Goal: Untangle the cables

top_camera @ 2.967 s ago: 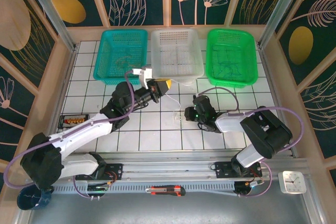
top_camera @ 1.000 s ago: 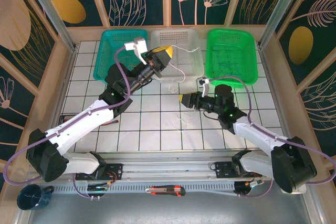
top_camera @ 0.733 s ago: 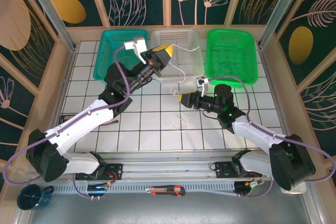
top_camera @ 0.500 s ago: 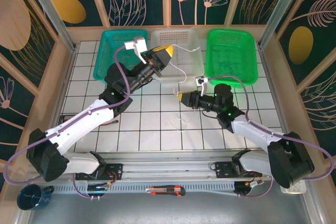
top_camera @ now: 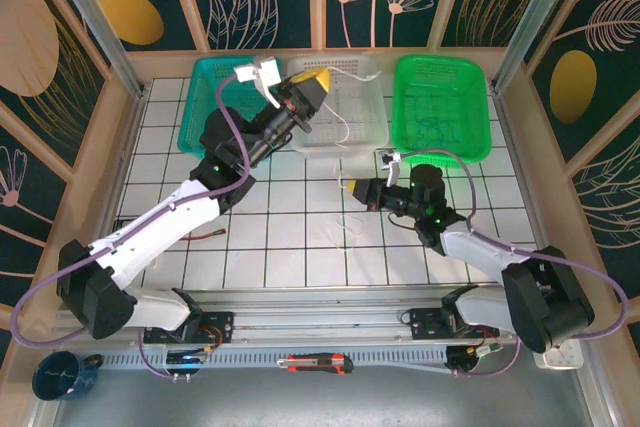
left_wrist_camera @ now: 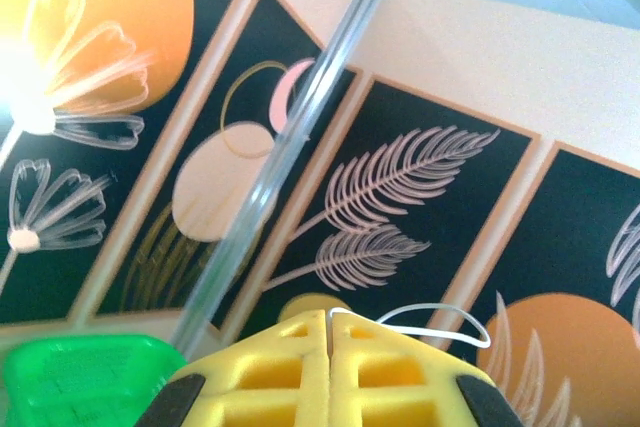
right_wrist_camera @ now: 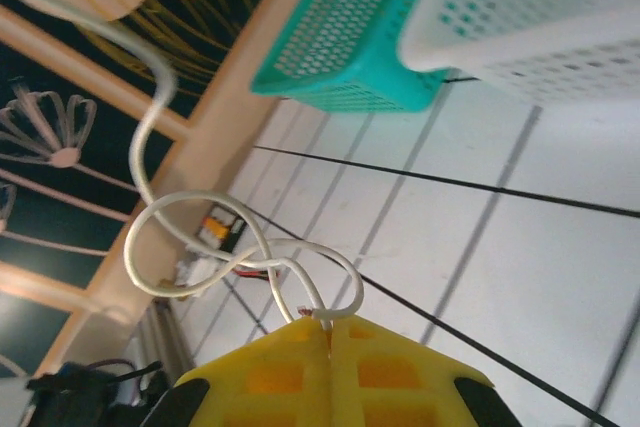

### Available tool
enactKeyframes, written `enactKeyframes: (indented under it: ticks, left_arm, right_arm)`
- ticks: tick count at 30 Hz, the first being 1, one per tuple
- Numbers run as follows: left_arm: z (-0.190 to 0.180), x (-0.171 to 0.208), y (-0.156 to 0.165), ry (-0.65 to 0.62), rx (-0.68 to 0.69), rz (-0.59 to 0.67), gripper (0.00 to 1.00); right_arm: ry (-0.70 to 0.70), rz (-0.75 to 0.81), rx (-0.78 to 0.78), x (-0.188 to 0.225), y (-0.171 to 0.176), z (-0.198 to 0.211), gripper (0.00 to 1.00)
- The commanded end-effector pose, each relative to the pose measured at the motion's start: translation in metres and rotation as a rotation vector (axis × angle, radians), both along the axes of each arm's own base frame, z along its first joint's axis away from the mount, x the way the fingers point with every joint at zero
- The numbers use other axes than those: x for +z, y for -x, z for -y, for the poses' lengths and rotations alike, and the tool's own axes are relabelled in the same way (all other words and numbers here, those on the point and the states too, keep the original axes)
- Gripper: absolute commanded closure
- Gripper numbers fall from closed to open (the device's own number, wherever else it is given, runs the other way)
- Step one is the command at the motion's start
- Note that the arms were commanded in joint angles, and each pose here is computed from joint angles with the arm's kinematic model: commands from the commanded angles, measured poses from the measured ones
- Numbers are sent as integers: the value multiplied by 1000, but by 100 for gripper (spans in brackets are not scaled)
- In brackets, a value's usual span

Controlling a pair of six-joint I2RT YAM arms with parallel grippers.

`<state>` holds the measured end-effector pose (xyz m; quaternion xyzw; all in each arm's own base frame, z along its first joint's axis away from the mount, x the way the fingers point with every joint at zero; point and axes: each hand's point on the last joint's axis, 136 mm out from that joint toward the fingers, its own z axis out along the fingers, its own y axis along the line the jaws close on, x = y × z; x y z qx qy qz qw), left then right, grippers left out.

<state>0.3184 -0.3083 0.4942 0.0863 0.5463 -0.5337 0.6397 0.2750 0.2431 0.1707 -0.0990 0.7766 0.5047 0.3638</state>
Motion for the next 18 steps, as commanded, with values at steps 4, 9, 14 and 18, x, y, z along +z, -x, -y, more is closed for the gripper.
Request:
enactKeyframes:
  ticks: [4, 9, 14, 18]
  left_arm:
    - [-7, 41, -27, -65, 155, 119, 100]
    - [1, 43, -51, -110, 214, 137, 100]
    - [13, 45, -78, -163, 253, 153, 100]
    - [25, 54, -105, -206, 285, 180, 100]
  right_arm:
    - [53, -52, -87, -35, -8, 16, 100]
    - [66, -62, -118, -36, -13, 19, 100]
    - [63, -42, -116, -19, -24, 15, 100]
    - [73, -3, -122, 7, -39, 11, 78]
